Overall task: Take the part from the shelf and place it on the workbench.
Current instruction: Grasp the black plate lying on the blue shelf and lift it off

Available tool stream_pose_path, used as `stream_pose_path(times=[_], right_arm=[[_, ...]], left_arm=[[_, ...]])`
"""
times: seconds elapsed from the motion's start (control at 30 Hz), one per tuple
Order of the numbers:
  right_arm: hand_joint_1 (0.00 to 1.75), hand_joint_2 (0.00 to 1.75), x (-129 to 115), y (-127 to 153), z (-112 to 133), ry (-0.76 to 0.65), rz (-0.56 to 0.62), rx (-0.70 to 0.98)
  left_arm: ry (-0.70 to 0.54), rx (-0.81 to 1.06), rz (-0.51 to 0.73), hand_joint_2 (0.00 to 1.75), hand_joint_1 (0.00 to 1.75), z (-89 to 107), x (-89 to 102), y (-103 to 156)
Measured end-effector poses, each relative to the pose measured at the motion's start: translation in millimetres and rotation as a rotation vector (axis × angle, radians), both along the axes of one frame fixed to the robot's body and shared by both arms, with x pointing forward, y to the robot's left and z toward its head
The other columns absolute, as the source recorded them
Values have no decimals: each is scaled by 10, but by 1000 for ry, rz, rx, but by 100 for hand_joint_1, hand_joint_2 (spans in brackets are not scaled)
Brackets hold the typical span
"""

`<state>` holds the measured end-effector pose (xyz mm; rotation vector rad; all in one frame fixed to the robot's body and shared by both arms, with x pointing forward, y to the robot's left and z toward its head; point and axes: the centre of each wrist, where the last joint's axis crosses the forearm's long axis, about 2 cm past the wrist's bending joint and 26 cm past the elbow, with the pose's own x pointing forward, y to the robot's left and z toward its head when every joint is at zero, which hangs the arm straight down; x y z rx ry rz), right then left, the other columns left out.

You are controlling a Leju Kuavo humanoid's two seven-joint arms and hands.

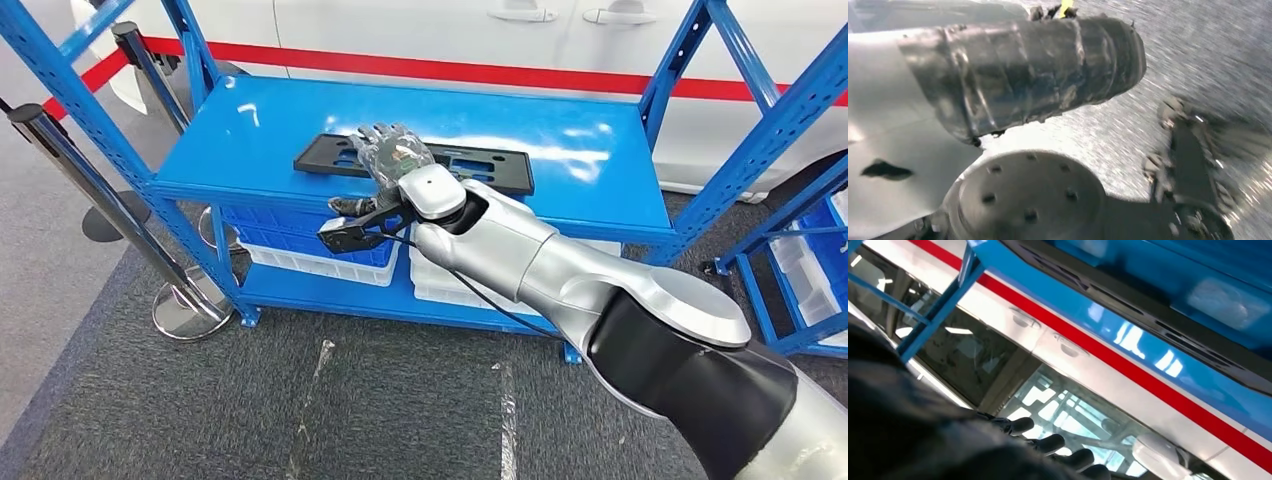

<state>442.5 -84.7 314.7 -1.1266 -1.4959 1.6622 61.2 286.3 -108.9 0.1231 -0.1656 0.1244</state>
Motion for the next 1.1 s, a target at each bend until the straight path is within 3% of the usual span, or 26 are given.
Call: stream_pose_path(times=[0.2,1.1], right_arm=[[0,0,-1,-91,-166,57,-21,-4],[0,0,-9,-190,-321,90,-39,-4]], left_arm=[[8,2,2,0,0,0,1,2],[86,93,12,0,0,4,1,26]])
